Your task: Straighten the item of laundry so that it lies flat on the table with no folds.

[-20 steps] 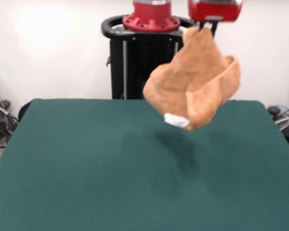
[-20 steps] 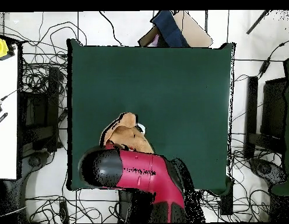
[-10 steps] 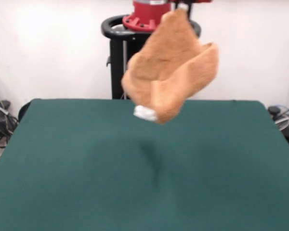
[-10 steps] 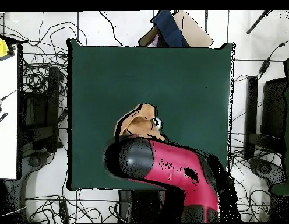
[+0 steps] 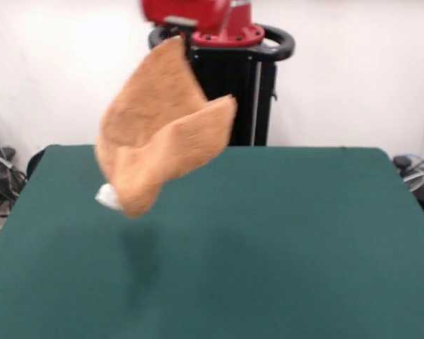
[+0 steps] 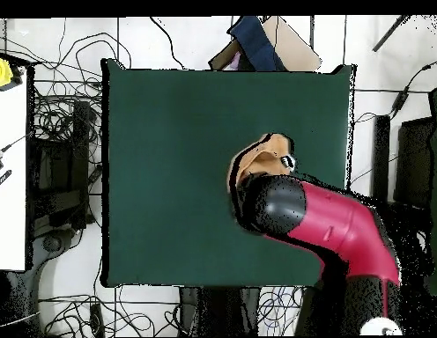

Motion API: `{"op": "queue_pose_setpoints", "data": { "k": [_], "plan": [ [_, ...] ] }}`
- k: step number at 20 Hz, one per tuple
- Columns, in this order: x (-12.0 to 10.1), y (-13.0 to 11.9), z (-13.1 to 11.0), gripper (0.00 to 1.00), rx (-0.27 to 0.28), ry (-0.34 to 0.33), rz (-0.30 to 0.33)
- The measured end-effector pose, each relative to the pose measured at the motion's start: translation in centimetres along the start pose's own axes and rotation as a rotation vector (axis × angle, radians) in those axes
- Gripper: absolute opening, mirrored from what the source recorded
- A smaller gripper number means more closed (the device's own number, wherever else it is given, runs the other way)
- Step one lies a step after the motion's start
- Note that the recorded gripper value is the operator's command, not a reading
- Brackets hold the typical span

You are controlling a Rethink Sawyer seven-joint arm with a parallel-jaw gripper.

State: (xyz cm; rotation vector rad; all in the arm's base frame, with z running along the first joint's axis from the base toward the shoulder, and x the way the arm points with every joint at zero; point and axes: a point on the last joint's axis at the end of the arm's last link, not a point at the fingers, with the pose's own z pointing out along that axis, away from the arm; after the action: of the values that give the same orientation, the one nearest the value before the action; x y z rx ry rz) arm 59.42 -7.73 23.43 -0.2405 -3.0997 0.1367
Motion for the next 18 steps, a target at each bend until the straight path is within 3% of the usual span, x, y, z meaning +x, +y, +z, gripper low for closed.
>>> {"op": "queue_pose_setpoints", "data": {
  "k": [3, 6, 9, 13, 18],
  "plan": [
    [-2.4, -3.2, 2.5, 0.00, 0.028, -0.058, 0.000],
    [-3.5, -4.4, 4.0, 0.00, 0.032, -0.089, -0.003],
    [-4.5, -6.1, 7.5, 0.00, 0.038, -0.139, -0.013],
    [-4.4, -5.6, 11.0, 0.00, 0.045, -0.179, -0.045],
    [-2.4, -2.5, 15.0, 0.00, 0.026, -0.181, -0.097]
  ]
}}
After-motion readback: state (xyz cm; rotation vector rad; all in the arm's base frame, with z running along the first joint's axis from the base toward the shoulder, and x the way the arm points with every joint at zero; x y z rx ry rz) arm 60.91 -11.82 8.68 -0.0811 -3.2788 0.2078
